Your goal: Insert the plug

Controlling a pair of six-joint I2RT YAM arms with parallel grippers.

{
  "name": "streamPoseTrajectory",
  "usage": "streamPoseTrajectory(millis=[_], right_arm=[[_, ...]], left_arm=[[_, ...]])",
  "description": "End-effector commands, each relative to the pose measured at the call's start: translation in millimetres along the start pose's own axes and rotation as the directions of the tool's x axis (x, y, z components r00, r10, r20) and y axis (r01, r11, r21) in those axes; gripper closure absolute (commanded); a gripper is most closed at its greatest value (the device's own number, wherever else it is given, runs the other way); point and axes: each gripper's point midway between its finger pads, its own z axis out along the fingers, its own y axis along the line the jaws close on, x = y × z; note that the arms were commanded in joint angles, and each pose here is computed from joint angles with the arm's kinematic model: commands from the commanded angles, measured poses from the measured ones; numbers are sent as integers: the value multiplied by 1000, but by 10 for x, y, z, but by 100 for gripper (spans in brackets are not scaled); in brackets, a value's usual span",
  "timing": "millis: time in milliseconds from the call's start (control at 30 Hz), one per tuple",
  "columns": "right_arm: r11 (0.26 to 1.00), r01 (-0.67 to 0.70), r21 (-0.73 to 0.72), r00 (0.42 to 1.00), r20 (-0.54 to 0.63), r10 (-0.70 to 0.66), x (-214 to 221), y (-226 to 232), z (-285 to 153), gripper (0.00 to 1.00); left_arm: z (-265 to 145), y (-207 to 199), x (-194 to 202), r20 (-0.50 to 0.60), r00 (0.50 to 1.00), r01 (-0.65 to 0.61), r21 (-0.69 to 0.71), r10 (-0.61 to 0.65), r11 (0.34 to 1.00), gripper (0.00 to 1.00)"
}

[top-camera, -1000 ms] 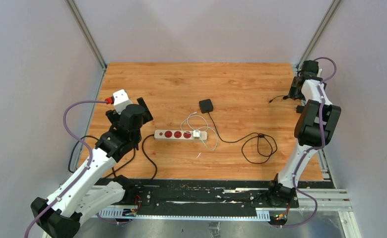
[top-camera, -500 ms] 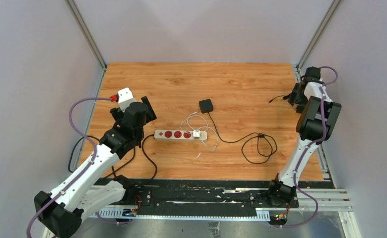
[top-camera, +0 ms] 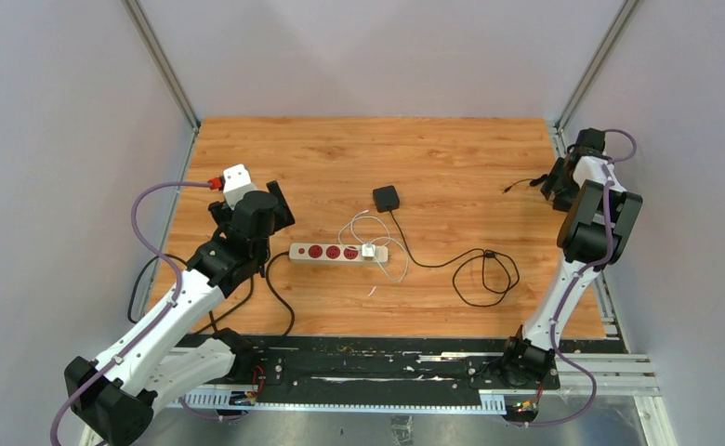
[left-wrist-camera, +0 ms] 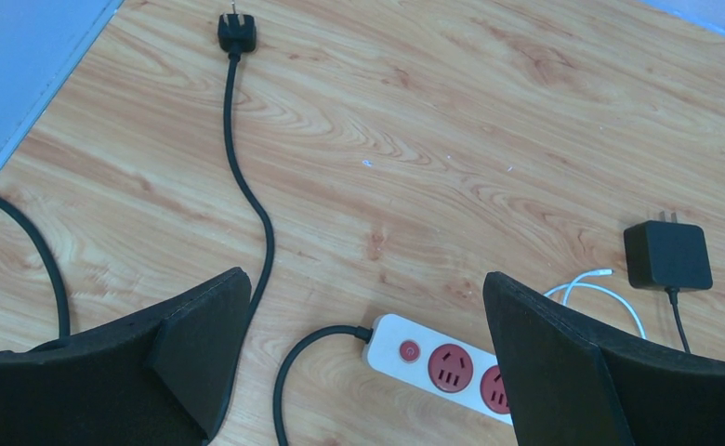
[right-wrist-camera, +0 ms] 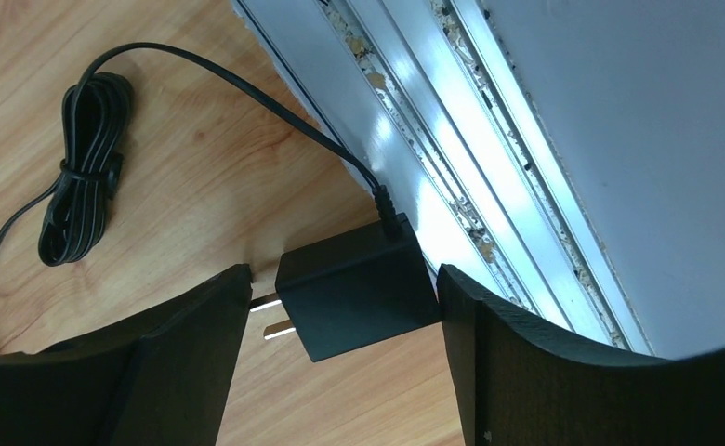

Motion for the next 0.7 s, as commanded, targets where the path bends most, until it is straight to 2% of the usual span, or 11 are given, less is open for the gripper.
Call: streamPoseTrajectory(millis=[0, 267, 467, 567, 667], right_arm=[[999, -23, -37, 998, -65, 21, 224, -16, 129, 23], [997, 3, -73, 997, -74, -8, 262, 19, 129, 32], [993, 49, -112, 996, -74, -57, 302, 55, 88, 44], [981, 88, -171, 994, -54, -98, 299, 126, 18, 56], [963, 131, -234, 991, 5, -134, 249, 206, -93, 64]], left_arm=[[6, -31, -94, 24, 999, 26, 6, -26, 1000, 0], [11, -46, -68, 17, 1000, 23, 15, -24, 1000, 0], [23, -64, -42, 11, 1000, 18, 22, -18, 1000, 0], [23, -90, -50, 11, 1000, 20, 34, -20, 999, 0], [16, -143, -65, 12, 1000, 20, 62, -20, 998, 0]])
